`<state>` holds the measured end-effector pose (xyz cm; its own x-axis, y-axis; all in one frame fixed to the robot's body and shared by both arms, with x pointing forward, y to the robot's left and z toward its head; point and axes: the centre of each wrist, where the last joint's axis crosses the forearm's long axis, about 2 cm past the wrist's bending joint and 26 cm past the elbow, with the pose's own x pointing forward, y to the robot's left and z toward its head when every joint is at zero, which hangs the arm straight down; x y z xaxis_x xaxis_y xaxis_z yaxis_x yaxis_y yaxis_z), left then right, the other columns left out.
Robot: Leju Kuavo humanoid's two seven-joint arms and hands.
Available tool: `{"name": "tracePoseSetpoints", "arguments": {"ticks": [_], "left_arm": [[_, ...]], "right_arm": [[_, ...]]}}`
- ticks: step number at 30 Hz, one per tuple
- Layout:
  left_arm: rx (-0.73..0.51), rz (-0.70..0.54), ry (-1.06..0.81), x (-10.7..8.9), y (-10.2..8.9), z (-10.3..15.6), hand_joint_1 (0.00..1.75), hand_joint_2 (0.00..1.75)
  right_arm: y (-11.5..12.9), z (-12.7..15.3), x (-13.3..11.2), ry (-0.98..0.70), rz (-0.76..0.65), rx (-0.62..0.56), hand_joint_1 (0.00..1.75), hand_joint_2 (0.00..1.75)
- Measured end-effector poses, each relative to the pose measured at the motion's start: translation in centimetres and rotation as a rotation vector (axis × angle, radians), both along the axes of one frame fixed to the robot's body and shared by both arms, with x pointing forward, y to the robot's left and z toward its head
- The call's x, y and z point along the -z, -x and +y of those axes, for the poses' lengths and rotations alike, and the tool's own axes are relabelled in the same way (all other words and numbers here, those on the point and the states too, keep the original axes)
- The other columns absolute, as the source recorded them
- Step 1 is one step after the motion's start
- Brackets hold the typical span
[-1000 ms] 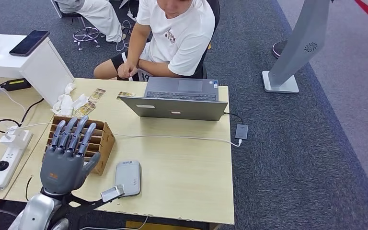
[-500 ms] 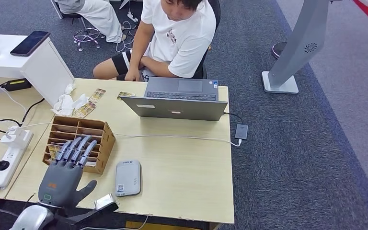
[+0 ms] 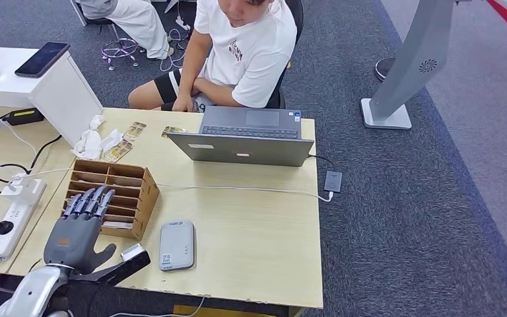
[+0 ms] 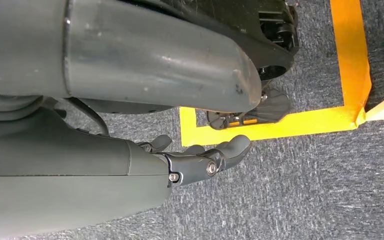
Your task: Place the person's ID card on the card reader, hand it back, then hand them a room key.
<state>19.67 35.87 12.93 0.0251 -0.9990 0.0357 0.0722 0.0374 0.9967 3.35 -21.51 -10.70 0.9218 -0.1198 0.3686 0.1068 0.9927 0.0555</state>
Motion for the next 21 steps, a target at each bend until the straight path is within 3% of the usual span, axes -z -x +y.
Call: {"name": "tracePoseSetpoints", "arguments": {"ticks": [10,21], "left_arm": [[-0.064,0.026,0.001,0.3,-1.9,1.5,0.0,1.75],[-0.104,0.047,0.0,0.8,-2.3,2.4,0.0,1.75]], "right_arm": [[-0.2,-0.3,0.0,-0.005,-0.007,-0.028,0.0,0.0],[-0.2,-0.4,0.0,-0.003,-0.009,-0.035,0.0,0.0]]}}
